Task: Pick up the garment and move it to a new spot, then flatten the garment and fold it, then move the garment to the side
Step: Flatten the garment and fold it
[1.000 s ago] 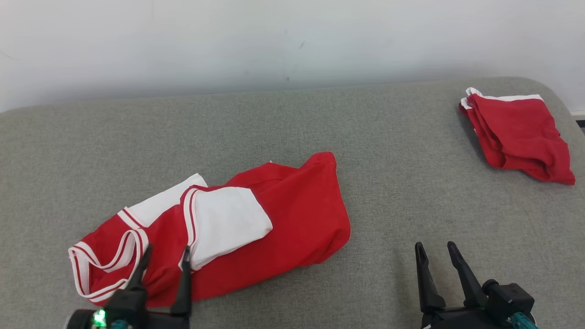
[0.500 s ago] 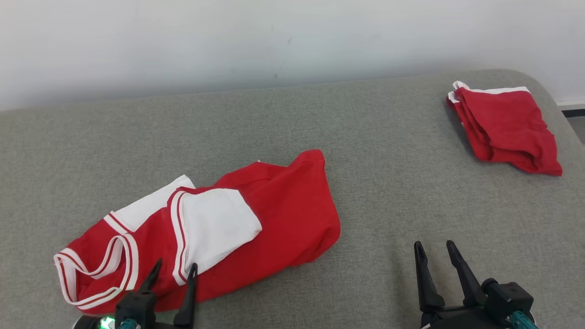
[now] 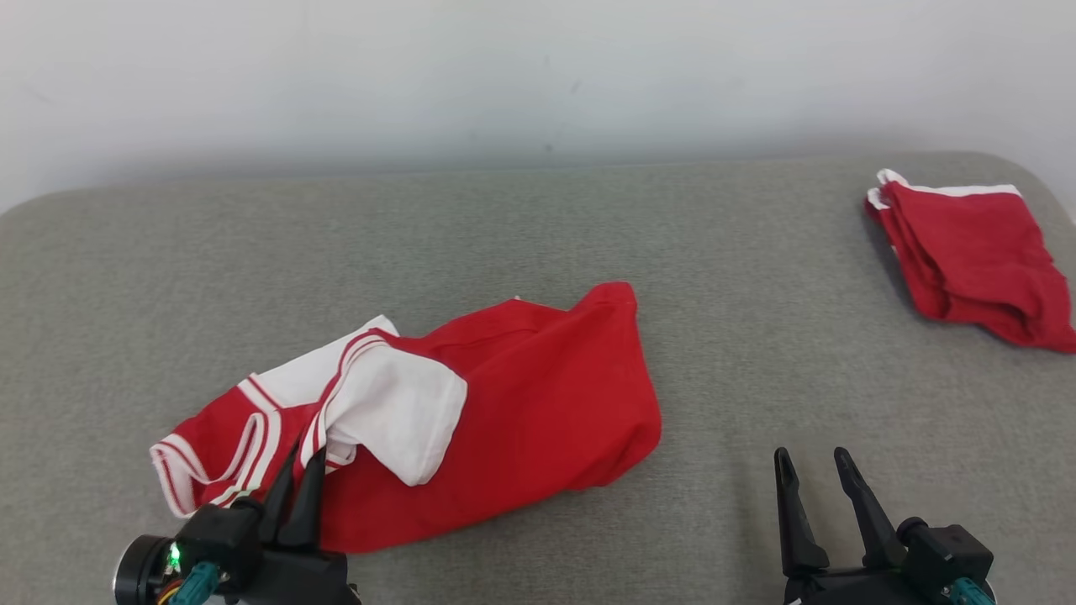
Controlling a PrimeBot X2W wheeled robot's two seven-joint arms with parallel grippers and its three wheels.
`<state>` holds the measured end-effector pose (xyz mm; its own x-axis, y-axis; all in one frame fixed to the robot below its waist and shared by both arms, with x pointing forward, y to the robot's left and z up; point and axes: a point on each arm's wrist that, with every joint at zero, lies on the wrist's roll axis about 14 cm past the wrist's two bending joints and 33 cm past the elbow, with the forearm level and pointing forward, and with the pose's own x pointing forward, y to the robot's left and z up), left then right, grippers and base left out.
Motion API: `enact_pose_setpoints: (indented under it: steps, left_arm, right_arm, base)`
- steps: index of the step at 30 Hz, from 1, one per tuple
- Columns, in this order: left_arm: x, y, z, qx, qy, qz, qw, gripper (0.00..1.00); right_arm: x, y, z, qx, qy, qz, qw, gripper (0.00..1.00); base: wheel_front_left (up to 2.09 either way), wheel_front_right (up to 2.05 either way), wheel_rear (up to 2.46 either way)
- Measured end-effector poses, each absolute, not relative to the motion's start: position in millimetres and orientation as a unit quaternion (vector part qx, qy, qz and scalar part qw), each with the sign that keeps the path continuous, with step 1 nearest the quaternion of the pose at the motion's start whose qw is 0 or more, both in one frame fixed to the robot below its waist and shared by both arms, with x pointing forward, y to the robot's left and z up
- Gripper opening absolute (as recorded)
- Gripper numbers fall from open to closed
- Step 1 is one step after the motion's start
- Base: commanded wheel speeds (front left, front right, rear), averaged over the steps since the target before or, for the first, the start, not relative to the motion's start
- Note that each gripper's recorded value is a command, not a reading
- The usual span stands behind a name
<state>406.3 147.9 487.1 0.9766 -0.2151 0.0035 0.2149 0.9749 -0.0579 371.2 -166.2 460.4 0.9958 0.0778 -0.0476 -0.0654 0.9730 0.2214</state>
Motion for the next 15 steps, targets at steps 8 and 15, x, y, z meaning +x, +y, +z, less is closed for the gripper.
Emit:
enact_pose_setpoints:
  steps: [8,15]
  left_arm:
    - [363,177,500,-0.070,-0.007,-0.055,0.996,0.00]
    - [315,210,477,-0.099,0.043,0.015,0.994,0.00]
  right_arm:
    - [379,-142,460,0.113,0.032,0.073,0.990,1.00]
    - [382,-129,461,0.110,0.032,0.093,0.989,1.00]
  base:
    - [0.00,0.00,0.00]
    - [0.00,0.00,0.00]
